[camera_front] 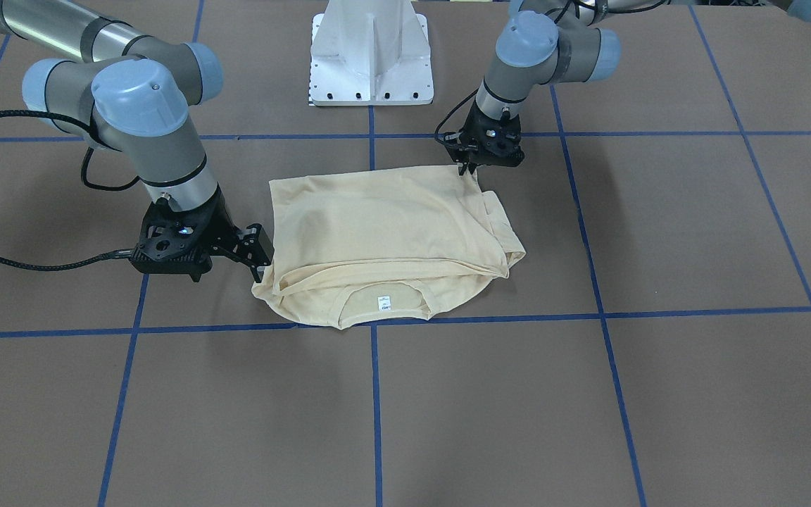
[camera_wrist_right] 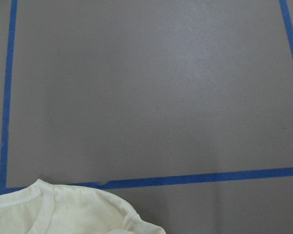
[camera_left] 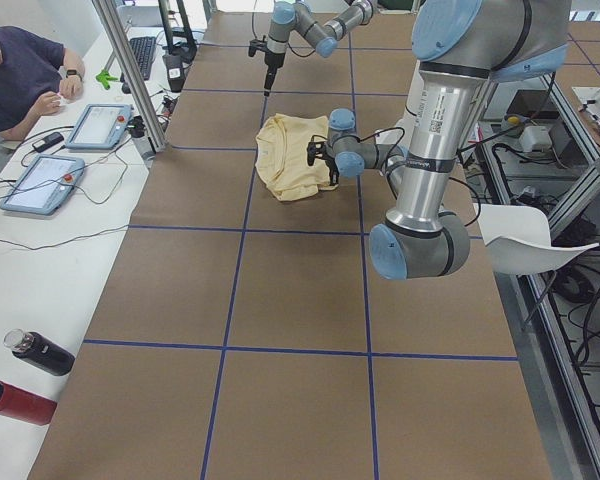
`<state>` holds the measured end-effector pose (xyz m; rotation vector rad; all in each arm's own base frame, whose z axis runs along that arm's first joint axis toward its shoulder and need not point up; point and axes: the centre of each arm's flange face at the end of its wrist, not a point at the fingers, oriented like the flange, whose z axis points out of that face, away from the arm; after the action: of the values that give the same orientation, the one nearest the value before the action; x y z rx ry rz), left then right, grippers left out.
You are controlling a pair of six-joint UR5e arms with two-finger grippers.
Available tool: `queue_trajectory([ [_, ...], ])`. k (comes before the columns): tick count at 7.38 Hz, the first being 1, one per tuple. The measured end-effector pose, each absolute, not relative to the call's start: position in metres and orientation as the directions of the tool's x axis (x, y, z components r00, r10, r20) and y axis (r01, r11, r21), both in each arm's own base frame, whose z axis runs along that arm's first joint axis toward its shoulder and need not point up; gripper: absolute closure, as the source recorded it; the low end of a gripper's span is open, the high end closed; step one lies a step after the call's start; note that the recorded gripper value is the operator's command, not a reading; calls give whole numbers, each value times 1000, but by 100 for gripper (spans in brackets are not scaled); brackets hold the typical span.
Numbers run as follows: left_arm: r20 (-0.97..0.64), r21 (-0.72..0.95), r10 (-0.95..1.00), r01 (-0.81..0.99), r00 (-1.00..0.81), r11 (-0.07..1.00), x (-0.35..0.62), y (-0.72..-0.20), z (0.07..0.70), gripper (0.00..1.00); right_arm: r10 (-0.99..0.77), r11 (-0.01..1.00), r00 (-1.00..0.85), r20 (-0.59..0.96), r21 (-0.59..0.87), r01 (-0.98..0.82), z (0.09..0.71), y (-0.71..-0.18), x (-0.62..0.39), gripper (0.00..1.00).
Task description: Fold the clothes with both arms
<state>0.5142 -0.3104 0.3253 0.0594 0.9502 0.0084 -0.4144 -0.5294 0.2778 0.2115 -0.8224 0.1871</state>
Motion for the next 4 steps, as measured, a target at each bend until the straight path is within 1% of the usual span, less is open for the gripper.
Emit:
queue_trajectory([
  [3, -803, 68, 40, 24, 594, 997, 504, -317, 330, 100, 84, 962, 666, 741, 113, -247, 278, -529, -414, 0],
  [4, -794, 86, 50, 31, 606, 996, 496, -329, 336, 100, 84, 962, 666, 741, 113, -247, 278, -529, -415, 0],
])
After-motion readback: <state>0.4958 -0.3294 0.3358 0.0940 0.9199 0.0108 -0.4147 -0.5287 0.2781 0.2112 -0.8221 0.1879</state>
